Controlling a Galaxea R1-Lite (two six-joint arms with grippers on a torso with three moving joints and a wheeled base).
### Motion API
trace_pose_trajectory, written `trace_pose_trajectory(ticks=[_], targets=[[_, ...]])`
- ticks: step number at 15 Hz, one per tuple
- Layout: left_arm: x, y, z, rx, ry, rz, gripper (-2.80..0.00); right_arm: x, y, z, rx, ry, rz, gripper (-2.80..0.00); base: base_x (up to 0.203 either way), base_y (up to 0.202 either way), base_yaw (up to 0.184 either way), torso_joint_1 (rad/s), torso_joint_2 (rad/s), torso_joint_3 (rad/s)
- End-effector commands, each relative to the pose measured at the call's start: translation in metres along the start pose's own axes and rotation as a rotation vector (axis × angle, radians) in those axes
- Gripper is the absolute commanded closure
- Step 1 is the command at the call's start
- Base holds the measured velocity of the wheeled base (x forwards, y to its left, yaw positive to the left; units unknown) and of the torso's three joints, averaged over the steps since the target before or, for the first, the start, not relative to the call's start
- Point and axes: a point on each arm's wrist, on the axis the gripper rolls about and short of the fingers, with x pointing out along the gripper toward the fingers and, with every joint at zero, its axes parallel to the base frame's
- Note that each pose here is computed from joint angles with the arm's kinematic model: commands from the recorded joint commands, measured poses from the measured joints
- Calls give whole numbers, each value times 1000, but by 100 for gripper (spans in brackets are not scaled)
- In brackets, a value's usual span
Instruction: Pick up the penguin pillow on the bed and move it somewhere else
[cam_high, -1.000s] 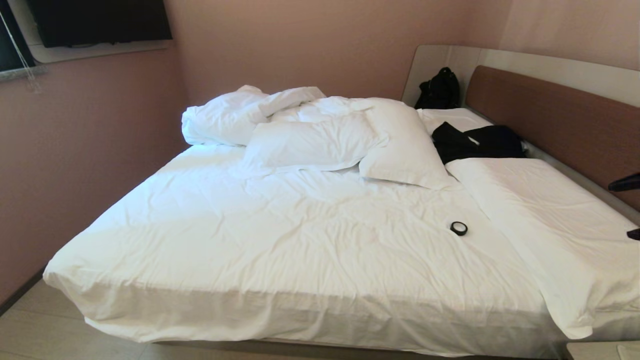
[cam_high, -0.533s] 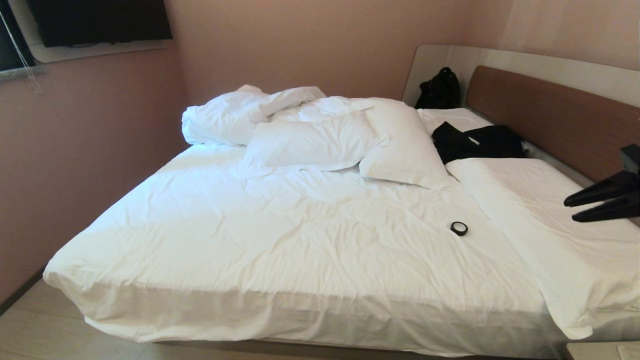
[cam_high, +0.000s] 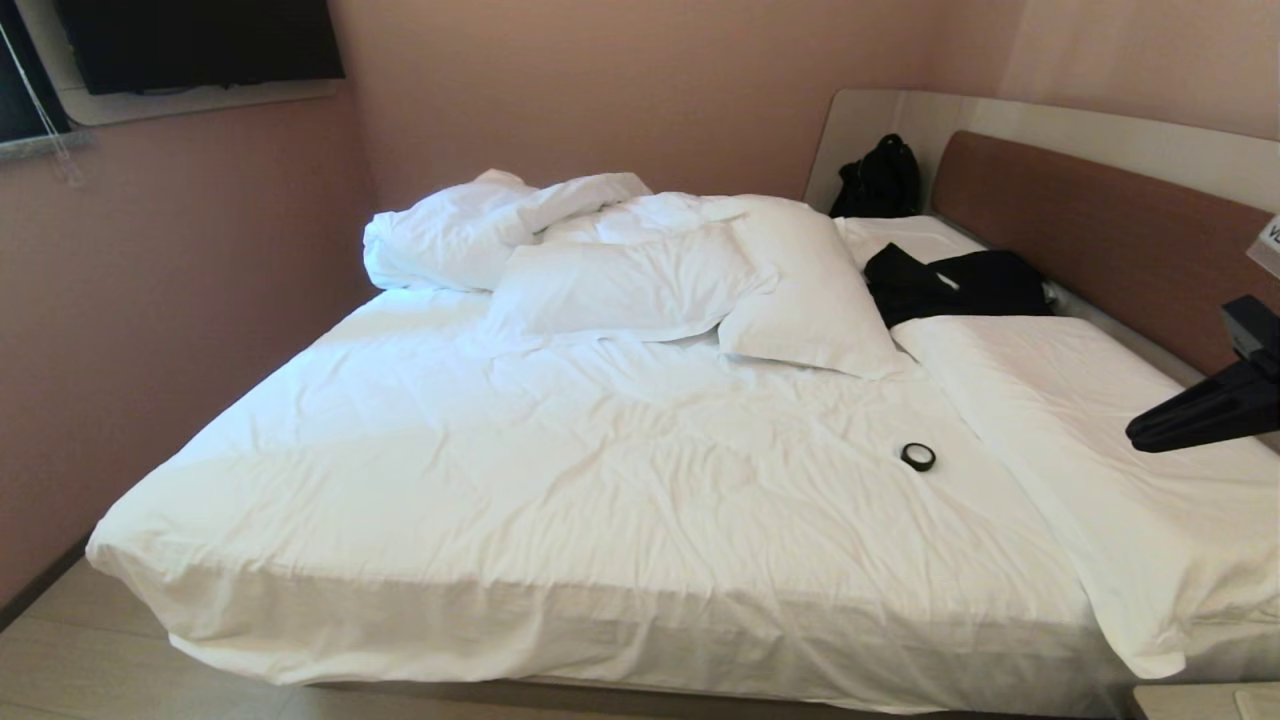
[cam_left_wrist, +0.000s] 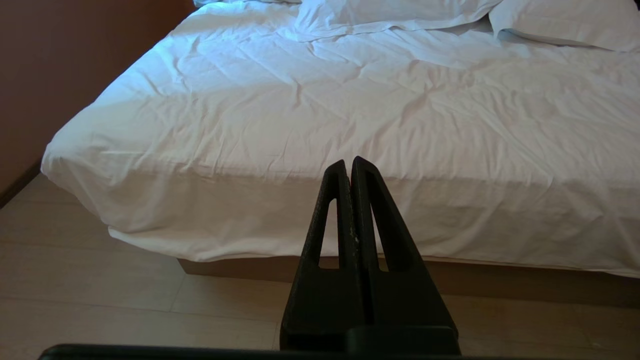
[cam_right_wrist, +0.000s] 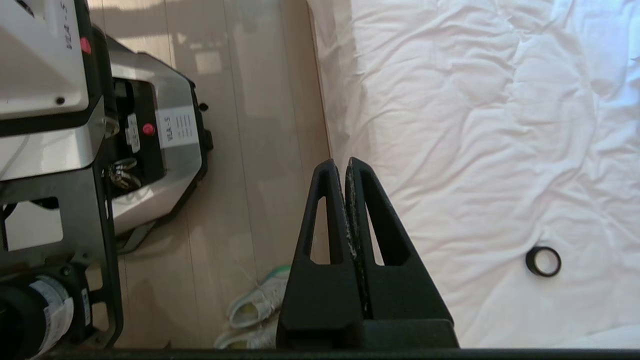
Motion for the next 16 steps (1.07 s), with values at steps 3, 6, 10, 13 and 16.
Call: trace_pose_trajectory(ticks=[3, 6, 10, 13, 16], targets=[[0, 0, 0, -1, 1, 1, 0, -21, 36, 33, -113, 98, -63, 0, 0, 0, 0, 0, 0, 0], [0, 0, -1, -1, 2, 1, 0, -35, 59, 47, -143, 205, -121, 0, 0, 0, 0, 0, 0, 0], [0, 0, 0, -1, 1, 1, 0, -55, 66, 55, -190, 488, -341, 0, 0, 0, 0, 0, 0, 0], [0, 0, -1, -1, 2, 1, 0, -66, 47, 55, -282, 782, -689, 0, 0, 0, 0, 0, 0, 0], [0, 0, 0, -1, 1, 1, 0, -68, 11, 57, -381, 861, -1141, 0, 0, 0, 0, 0, 0, 0]])
